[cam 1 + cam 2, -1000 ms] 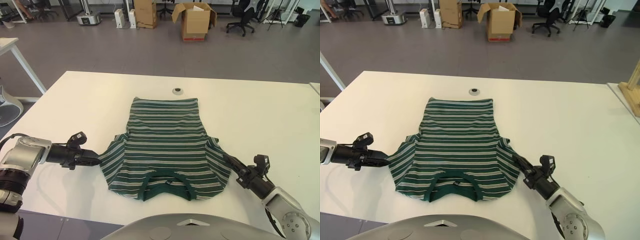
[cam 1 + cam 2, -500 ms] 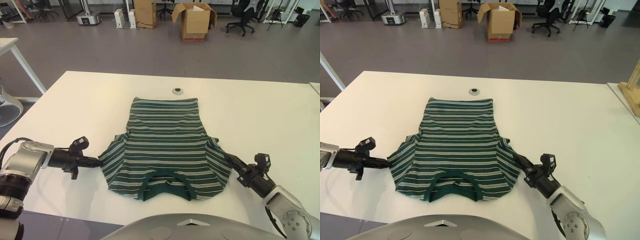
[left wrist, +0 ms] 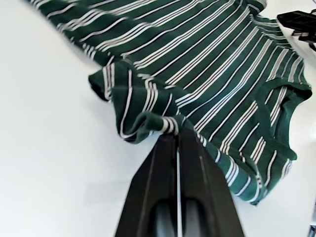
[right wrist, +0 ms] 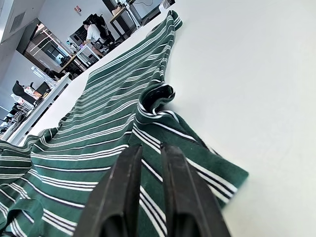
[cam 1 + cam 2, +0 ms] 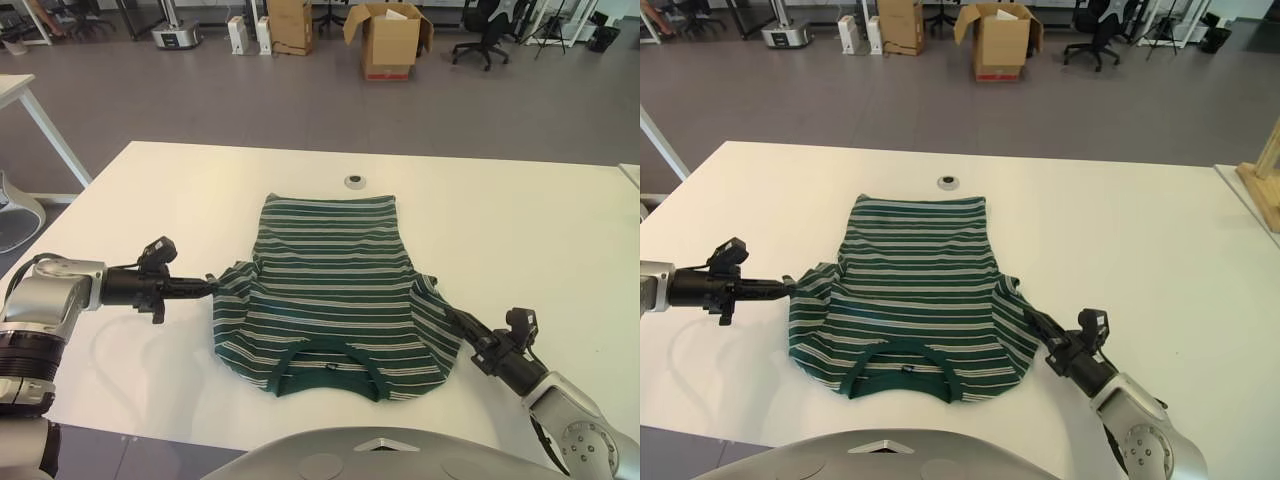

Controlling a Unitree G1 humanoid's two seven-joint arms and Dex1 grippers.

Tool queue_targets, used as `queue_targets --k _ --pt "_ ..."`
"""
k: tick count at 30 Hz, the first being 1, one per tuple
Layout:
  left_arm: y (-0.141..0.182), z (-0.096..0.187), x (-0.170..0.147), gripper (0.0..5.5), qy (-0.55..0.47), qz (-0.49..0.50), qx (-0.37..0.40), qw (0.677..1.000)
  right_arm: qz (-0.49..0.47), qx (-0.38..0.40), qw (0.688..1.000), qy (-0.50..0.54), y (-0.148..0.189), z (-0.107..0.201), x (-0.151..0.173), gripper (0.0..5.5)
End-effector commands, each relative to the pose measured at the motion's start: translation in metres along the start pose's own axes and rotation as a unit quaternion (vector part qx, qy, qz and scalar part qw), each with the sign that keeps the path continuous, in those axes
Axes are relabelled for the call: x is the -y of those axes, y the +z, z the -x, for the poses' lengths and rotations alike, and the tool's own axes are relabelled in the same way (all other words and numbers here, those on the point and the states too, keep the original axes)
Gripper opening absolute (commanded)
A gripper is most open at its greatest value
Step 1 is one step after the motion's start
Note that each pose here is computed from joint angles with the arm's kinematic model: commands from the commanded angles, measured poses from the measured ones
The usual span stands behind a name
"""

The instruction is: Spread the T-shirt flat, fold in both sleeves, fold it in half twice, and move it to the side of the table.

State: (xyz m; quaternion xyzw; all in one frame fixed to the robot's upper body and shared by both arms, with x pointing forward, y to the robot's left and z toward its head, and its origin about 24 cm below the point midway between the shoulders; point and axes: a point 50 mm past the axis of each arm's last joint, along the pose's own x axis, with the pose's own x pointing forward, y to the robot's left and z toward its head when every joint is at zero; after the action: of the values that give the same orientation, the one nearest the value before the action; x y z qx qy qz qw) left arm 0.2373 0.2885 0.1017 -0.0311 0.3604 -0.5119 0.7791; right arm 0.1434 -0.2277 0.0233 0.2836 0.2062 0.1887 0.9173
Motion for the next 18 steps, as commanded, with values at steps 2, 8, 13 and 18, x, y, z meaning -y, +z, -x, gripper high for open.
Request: queue_targets --k 2,8,13,18 --pt "0.027 -0.011 0.030 0.02 -0.077 -0.039 -0.028 0.996 -0.011 -0.013 1.000 -0.009 -0.007 0.002 0.002 0.68" --pt "0.016 -0.065 0.036 0.02 -0.075 -0.044 -0.045 0.995 -0.010 -0.015 1.000 -0.007 -0.005 -0.001 0.003 0.68" --pt "0.009 -0.099 0.046 0.29 -0.069 -0.040 -0.039 0.996 -0.008 -0.019 1.000 -0.005 -0.003 -0.001 0.004 0.68" --pt "-0.003 -0.111 0.055 1.12 -0.074 -0.035 -0.063 0.995 -0.009 -0.018 1.000 -0.011 -0.003 0.000 0.006 0.68"
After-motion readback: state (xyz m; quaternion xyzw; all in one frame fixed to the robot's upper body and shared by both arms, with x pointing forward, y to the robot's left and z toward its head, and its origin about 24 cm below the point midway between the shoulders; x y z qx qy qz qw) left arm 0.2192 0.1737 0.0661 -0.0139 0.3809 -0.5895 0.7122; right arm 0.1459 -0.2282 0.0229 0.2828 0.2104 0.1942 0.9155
